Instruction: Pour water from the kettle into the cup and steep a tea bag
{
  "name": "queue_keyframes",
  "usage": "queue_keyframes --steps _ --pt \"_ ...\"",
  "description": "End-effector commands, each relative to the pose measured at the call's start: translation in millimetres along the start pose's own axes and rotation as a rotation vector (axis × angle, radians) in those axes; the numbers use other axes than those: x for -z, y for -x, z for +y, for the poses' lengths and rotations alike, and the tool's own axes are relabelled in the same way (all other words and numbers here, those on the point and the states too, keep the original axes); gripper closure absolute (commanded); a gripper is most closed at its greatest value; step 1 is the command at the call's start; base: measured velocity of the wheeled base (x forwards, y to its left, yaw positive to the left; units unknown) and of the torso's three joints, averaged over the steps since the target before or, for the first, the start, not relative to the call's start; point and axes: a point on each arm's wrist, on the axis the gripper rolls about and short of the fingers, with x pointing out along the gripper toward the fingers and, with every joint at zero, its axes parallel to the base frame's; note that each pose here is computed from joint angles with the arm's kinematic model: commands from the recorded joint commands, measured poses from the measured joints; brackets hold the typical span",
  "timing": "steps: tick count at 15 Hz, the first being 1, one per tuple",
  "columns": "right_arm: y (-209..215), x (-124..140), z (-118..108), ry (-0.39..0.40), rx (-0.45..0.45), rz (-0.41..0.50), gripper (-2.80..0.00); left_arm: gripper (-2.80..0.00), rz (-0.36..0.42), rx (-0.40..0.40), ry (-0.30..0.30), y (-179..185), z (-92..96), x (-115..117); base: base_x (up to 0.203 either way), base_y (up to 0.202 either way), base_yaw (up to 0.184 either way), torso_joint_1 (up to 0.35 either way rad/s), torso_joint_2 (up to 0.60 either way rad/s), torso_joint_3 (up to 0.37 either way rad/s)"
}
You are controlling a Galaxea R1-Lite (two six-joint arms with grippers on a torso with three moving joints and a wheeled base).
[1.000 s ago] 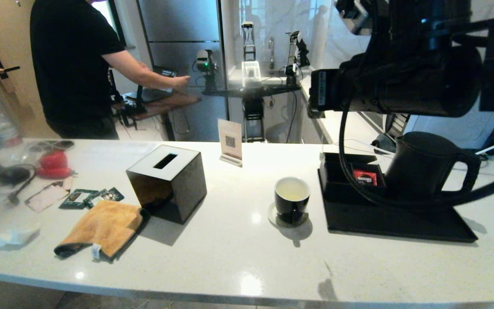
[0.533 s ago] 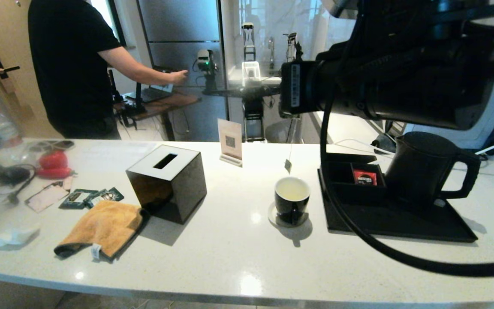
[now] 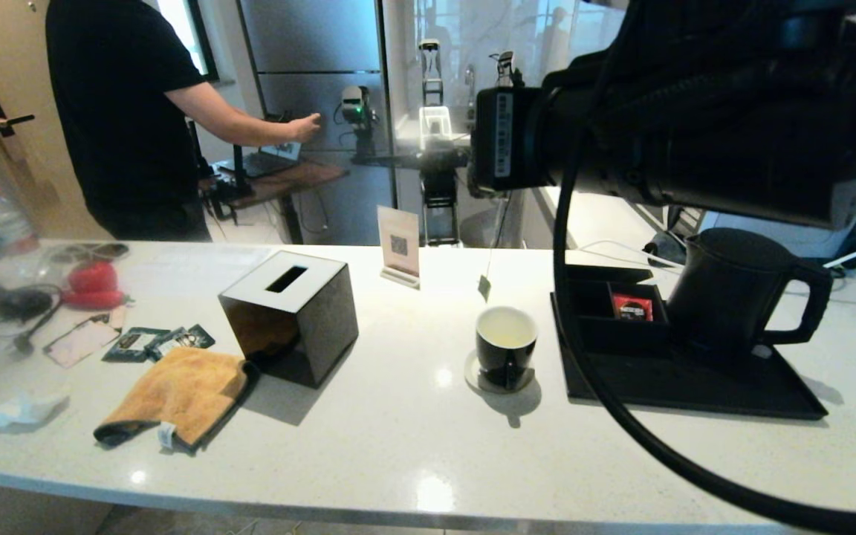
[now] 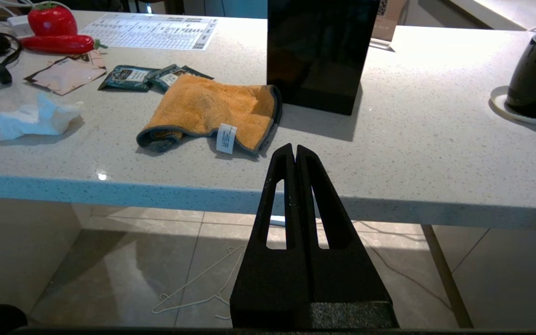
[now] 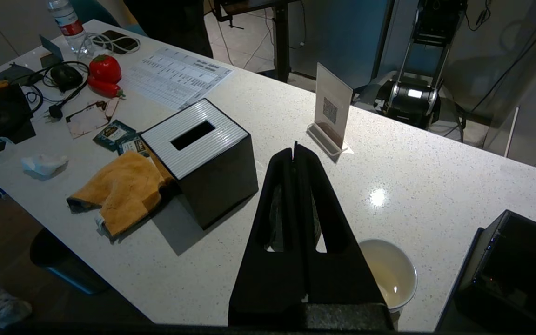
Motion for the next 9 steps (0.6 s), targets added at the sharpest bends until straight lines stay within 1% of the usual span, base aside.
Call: queue_keyframes --steps 1,5,7,8,9 --pt "5.7 -0.2 -2.0 -0.002 0.0 0.0 0.0 0.0 0.002 0.0 0.0 -0.1 0.0 0.0 0.0 0.0 0.0 0.0 0.0 0.0" --pt "6.9 3.6 -2.9 -0.004 -0.002 0.0 0.0 0.0 0.002 0.0 -0.009 -0.1 0.0 0.1 0.0 0.0 0.0 0.0 0.0 0.0" --pt "6.7 3.6 -2.3 -0.004 -0.004 0.0 0.0 0.0 -0.011 0.004 -0.01 1.5 -0.3 -4.6 0.0 0.0 0.0 0.0 0.0 0.0" --pt "6.8 3.5 -2.0 -0.004 -0.005 -0.001 0.0 0.0 -0.015 0.02 -0.007 3.0 -0.8 -8.2 0.0 0.0 0.0 0.0 0.0 0.0" --pt "7.9 3.0 -0.9 -0.005 -0.009 -0.003 0.0 0.0 -0.016 0.052 -0.005 5.2 -1.7 -13.2 0.0 0.0 0.0 0.0 0.0 0.0"
